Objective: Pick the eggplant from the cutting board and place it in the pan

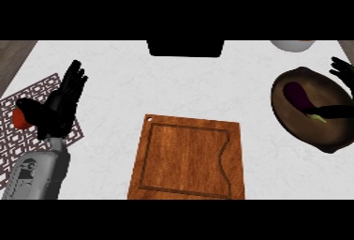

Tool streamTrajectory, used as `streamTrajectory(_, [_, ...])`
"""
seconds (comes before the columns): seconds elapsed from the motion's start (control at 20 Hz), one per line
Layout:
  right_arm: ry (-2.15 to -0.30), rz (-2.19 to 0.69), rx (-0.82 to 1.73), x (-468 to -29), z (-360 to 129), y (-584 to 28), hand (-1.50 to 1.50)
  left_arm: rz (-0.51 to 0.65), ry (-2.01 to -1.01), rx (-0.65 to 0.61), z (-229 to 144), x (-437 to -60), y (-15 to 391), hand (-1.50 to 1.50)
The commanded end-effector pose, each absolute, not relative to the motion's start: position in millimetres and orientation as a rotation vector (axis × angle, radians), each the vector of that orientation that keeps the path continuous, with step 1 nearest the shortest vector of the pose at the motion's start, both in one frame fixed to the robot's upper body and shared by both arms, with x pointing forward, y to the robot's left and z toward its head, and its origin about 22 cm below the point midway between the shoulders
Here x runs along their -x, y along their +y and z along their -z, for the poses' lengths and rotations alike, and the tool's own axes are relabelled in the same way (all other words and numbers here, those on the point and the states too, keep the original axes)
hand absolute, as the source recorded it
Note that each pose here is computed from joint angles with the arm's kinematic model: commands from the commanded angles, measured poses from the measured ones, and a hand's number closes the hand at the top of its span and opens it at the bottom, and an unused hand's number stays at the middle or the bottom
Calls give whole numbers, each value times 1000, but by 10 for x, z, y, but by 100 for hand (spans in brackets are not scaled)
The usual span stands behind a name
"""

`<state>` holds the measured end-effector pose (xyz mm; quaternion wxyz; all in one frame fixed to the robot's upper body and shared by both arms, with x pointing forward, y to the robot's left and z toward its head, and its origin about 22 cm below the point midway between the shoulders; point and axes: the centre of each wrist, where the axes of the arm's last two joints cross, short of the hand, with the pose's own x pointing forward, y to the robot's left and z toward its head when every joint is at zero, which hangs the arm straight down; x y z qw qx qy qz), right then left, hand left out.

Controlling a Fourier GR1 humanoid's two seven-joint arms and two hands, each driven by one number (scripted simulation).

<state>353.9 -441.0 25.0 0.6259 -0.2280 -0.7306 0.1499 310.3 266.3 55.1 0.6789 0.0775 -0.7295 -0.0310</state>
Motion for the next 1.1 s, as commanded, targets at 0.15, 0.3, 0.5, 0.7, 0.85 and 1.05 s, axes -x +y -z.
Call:
streamTrajectory(0.15, [-1745,-205,259,-3044,-225,-4985,-150,46,-1603,-215,-345,-2998,2720,0])
streamTrajectory(0.3, [-1751,-196,189,-2773,-330,-5296,-150,46,-1604,-203,-495,-3008,2827,0])
streamTrajectory(0.5, [-1784,-220,122,-2515,-497,-5568,-150,32,-1589,-236,-396,-2981,2846,0])
streamTrajectory(0.7, [-1806,-217,166,-2170,-647,-5838,-150,19,-1610,-217,-557,-3003,2894,0])
streamTrajectory(0.85, [-1795,-196,166,-1908,-564,-5921,-150,24,-1600,-251,-408,-2910,2911,0])
streamTrajectory(1.05, [-1754,-247,162,-1797,-498,-5902,-150,18,-1598,-235,-498,-2955,2863,0])
